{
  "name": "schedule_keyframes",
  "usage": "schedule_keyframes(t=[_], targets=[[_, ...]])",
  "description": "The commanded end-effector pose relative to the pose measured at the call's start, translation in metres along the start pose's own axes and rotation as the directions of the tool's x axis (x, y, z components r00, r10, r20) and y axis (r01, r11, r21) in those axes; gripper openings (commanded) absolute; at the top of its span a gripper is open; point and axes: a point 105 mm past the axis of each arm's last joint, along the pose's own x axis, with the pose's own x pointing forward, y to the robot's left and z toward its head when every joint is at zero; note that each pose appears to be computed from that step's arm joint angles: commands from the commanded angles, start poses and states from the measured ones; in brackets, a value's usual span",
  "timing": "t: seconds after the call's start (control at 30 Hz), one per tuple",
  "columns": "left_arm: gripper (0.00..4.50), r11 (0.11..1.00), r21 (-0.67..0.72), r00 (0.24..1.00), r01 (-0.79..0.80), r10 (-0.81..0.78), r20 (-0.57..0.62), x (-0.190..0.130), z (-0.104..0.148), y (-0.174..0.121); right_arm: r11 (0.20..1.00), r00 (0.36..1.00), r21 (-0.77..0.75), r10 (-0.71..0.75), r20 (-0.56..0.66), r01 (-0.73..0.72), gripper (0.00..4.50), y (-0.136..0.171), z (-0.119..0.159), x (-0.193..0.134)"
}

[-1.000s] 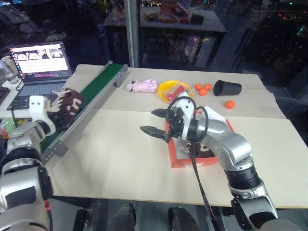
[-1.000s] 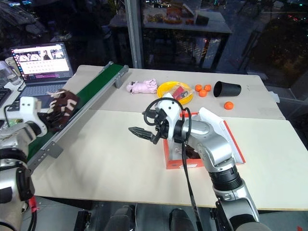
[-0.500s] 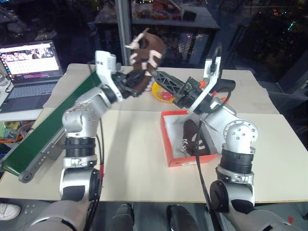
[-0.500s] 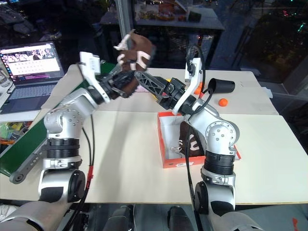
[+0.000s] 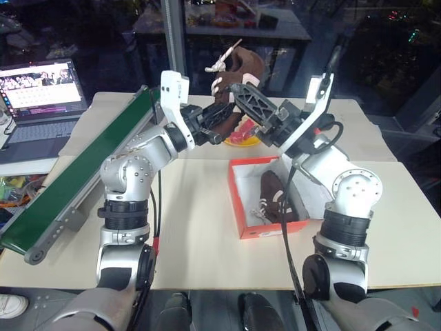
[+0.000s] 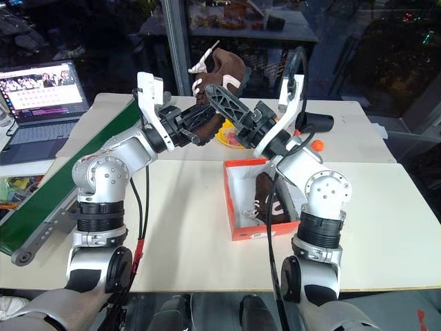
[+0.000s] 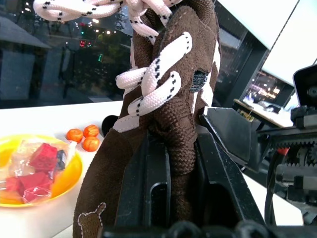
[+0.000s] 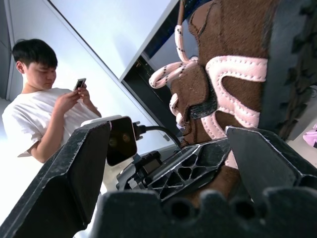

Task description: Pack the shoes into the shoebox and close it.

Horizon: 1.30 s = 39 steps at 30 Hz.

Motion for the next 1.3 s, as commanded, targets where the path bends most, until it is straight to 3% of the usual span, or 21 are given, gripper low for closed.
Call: schedule_keyframes(t=[0.03,0.4,0.67,0.8,0.93,1.1,1.2,1.3], targets=[[0.25,0.994,0.107,0.997,0.008,-0.016,0.077,-0.003,0.031,0.001,0.999,1.0,-0.037,-0.013,0.006,0.013,4.5,0.001,0.015,-0.02],[0.25,0.987,0.031,0.985,0.16,-0.161,0.056,0.006,0.018,-0.054,0.988,0.99,-0.069,-0.14,-0.019,0.138,4.5,-0.025,0.01,-0.018],[0.25,0.988,0.013,0.987,0.157,-0.157,0.033,0.003,0.014,-0.059,0.982,0.985,-0.074,-0.17,0.039,0.172,4.5,-0.035,0.027,-0.02],[0.24,0.987,0.0,0.987,0.161,-0.161,0.013,0.002,0.01,-0.059,0.984,0.982,-0.055,-0.164,0.095,0.17,3.52,-0.035,0.039,-0.017],[0.24,0.983,-0.017,0.984,0.18,-0.18,0.002,0.004,0.005,-0.064,0.985,0.981,-0.055,-0.16,0.109,0.167,2.19,-0.033,0.042,-0.014],[2.23,0.975,-0.076,0.977,0.21,-0.205,0.061,0.004,0.015,-0.064,0.981,0.976,-0.056,-0.177,0.129,0.185,0.54,-0.035,0.046,-0.014],[3.24,0.985,-0.075,0.986,0.157,-0.151,0.076,0.003,0.02,-0.053,0.969,0.963,-0.073,-0.222,0.154,0.235,0.2,-0.042,0.053,-0.017],[4.23,0.999,-0.022,0.998,0.037,-0.036,0.059,-0.002,0.023,-0.026,0.95,0.949,-0.111,-0.271,0.163,0.291,0.18,-0.049,0.062,-0.022]])
